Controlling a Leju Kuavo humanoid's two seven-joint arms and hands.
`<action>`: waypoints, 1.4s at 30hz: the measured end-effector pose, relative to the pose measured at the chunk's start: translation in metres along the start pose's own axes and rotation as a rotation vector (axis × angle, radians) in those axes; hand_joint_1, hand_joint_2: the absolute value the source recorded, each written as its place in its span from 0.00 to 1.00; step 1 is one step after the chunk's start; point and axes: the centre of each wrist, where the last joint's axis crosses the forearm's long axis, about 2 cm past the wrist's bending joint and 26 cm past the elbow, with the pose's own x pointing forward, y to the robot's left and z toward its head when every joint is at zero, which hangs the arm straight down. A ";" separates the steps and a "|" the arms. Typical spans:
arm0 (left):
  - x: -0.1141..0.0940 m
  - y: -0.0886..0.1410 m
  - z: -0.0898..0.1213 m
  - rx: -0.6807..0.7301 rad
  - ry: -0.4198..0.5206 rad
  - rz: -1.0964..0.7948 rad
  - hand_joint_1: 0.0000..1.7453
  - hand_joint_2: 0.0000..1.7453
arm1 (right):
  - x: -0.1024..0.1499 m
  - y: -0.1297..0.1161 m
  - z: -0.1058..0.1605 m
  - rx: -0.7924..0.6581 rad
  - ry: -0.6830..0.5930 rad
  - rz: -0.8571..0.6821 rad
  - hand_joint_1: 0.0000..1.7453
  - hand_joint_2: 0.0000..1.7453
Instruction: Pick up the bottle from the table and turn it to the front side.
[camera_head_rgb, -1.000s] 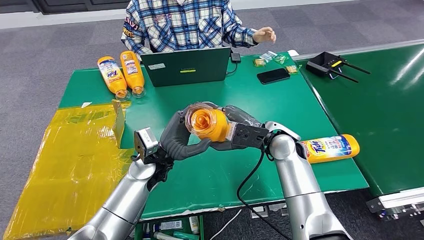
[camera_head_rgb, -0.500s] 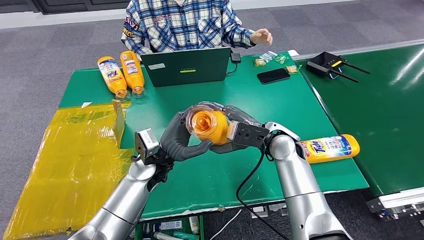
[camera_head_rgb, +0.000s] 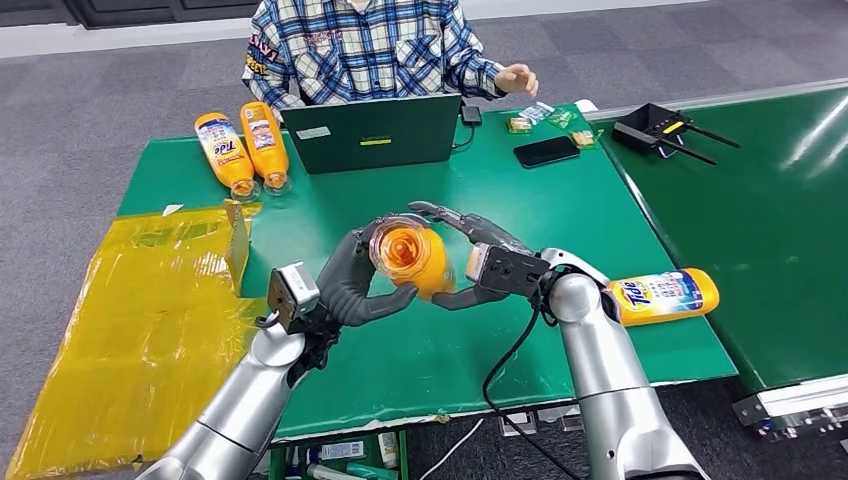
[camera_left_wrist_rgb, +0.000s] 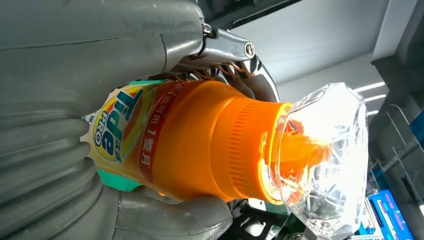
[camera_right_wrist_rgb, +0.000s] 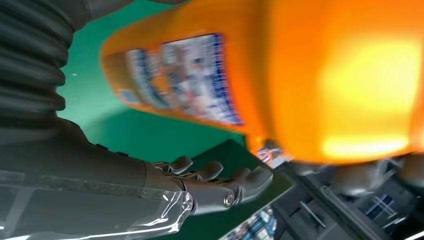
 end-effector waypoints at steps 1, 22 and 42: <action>0.000 0.001 0.001 0.003 0.000 -0.004 1.00 1.00 | -0.001 -0.002 0.004 -0.007 0.009 0.002 0.00 1.00; 0.029 0.039 0.021 0.165 -0.041 -0.364 1.00 1.00 | -0.019 -0.016 0.057 -0.152 0.103 -0.019 0.00 1.00; 0.052 0.070 0.023 0.143 0.138 -1.906 1.00 1.00 | -0.017 -0.012 0.069 -0.160 0.132 0.004 0.00 1.00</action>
